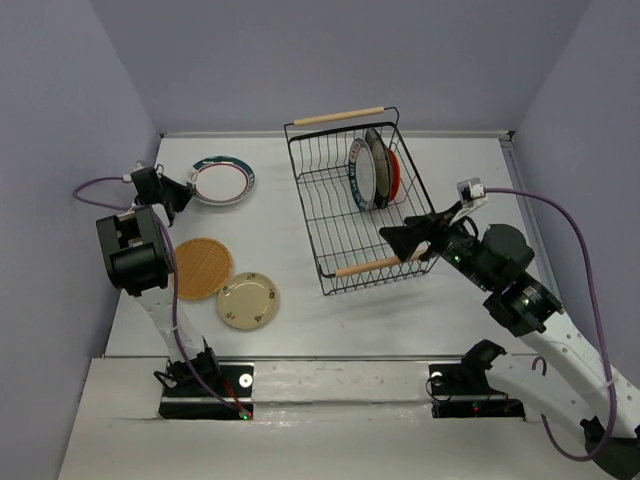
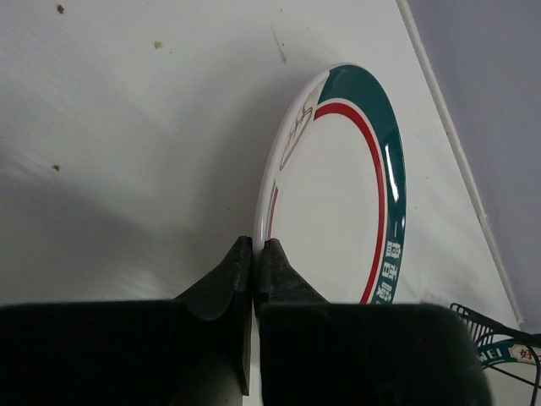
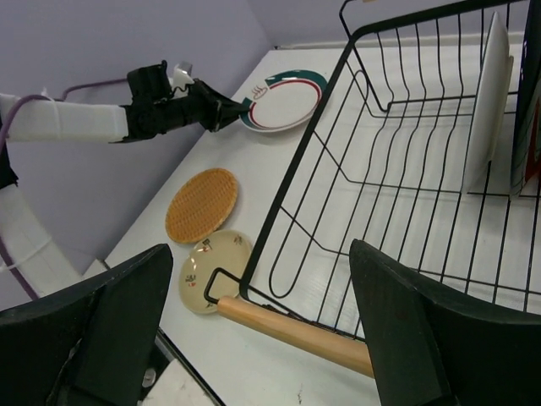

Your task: Load the plates into the dish rack

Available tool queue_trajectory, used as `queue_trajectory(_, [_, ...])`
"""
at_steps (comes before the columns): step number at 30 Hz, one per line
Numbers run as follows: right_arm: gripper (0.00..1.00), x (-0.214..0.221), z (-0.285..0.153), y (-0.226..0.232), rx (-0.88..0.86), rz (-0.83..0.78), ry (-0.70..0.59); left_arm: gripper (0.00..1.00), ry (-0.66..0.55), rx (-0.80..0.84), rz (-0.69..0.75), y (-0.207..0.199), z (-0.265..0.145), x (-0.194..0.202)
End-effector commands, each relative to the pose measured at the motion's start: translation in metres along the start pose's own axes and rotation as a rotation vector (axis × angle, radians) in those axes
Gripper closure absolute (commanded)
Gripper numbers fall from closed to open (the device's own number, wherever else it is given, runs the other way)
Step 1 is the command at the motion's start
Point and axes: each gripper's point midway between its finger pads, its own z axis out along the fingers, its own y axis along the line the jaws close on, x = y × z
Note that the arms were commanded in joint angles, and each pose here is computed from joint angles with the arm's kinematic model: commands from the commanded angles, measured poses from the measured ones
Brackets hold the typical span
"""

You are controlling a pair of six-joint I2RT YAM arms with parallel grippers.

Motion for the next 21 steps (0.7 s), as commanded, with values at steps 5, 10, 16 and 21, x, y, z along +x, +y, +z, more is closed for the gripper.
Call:
queue_trajectory(5, [0.11, -0.006, 0.007, 0.018, -0.068, 0.016, 0.040, 0.94, -0.238, 0.296, 0.053, -0.120, -0.101, -0.073])
queue_trajectory(10, [0.13, -0.007, 0.008, 0.017, -0.061, 0.021, 0.040, 0.94, -0.352, 0.500, 0.087, -0.190, -0.195, -0.086])
queue_trajectory(16, [0.04, -0.007, 0.005, 0.027, -0.102, 0.040, 0.057, 0.94, -0.448, 0.672, 0.087, -0.230, -0.287, -0.064])
queue_trajectory(21, [0.04, -0.026, 0.005, 0.044, -0.156, 0.020, 0.039, 0.94, -0.447, 0.807, 0.159, -0.258, -0.350, -0.027])
